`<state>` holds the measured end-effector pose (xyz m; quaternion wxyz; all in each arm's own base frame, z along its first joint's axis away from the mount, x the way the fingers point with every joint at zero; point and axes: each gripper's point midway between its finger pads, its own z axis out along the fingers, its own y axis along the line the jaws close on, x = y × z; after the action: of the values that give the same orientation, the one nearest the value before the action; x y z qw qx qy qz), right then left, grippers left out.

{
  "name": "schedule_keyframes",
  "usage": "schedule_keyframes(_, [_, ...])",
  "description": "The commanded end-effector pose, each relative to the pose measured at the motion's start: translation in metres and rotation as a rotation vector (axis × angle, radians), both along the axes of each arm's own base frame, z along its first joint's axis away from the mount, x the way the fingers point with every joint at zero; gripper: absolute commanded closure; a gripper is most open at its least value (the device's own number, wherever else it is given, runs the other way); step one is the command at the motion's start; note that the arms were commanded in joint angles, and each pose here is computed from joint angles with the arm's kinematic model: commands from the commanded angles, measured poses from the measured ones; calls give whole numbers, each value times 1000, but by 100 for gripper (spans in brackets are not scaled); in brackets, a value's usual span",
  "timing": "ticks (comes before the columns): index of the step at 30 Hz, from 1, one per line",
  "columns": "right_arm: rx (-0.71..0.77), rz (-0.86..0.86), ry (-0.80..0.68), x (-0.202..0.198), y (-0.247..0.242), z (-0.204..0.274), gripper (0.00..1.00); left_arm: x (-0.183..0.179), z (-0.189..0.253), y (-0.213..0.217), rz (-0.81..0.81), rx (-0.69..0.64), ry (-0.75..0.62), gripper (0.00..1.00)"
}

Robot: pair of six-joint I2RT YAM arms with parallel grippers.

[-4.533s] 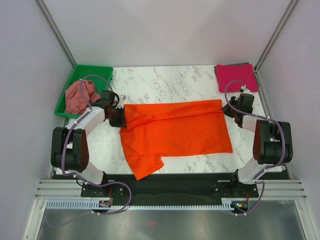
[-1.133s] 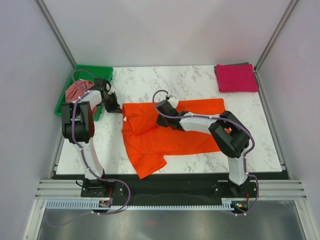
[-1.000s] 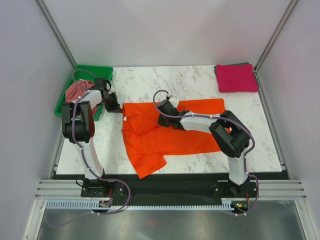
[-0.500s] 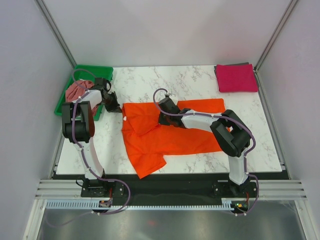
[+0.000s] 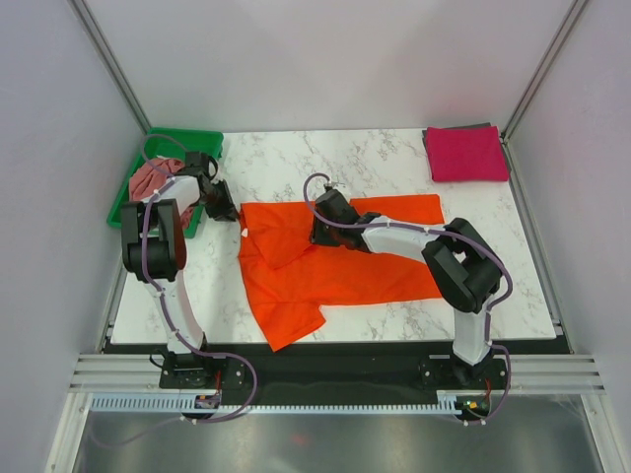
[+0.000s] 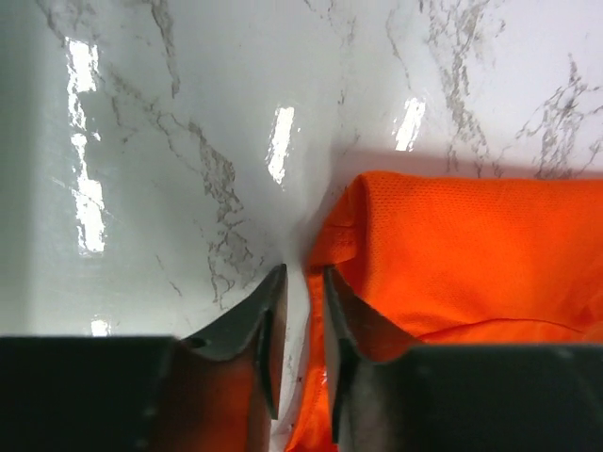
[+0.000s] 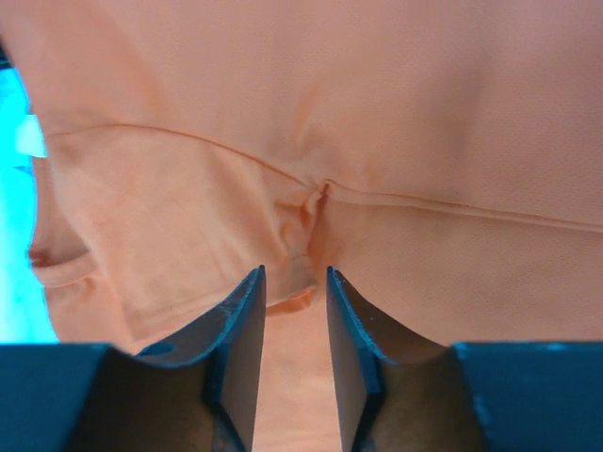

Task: Fold and stack the t-shirts
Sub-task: Fold the tshirt

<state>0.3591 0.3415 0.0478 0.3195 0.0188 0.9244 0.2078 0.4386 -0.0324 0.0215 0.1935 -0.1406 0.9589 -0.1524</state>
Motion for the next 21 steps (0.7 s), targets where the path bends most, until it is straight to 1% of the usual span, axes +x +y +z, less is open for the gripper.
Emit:
schedule_keyframes(1, [68, 50, -58, 4, 6, 37, 57, 22, 52, 6, -1, 20, -134, 69])
schedule_keyframes(2, [86, 60, -62, 5, 9, 41, 55, 21, 57, 5, -5, 14, -142, 65])
schedule_keyframes(3, [103, 79, -54, 3, 12, 41, 54, 21, 70, 4, -6, 13, -163, 64])
schedule_keyframes(7, [124, 84, -40, 9, 12, 37, 54, 11, 93, -12, -28, -20, -200, 64])
schedule_keyframes(8, [122, 82, -34, 10, 12, 35, 54, 9, 95, -17, -42, -29, -204, 64])
schedule_keyframes(10, [138, 113, -15, 7, 18, 32, 60, 1, 97, -28, -62, -42, -204, 64])
schedule_keyframes(11, [151, 123, -16, 7, 22, 34, 64, 0, 96, -34, -75, -72, -197, 64])
schedule_keyframes(12, [163, 136, -17, 8, 27, 36, 67, -4, 94, -53, -121, -90, -190, 64])
schedule_keyframes(15, [191, 159, -29, 10, 34, 48, 73, -5, 81, -68, -154, -133, -152, 64])
schedule_keyframes(19, [214, 181, -31, 11, 43, 54, 74, -5, 58, -73, -135, -150, -90, 64])
schedule_keyframes(21, [215, 194, -8, 8, 45, 45, 73, -7, 44, -74, -131, -150, -57, 64])
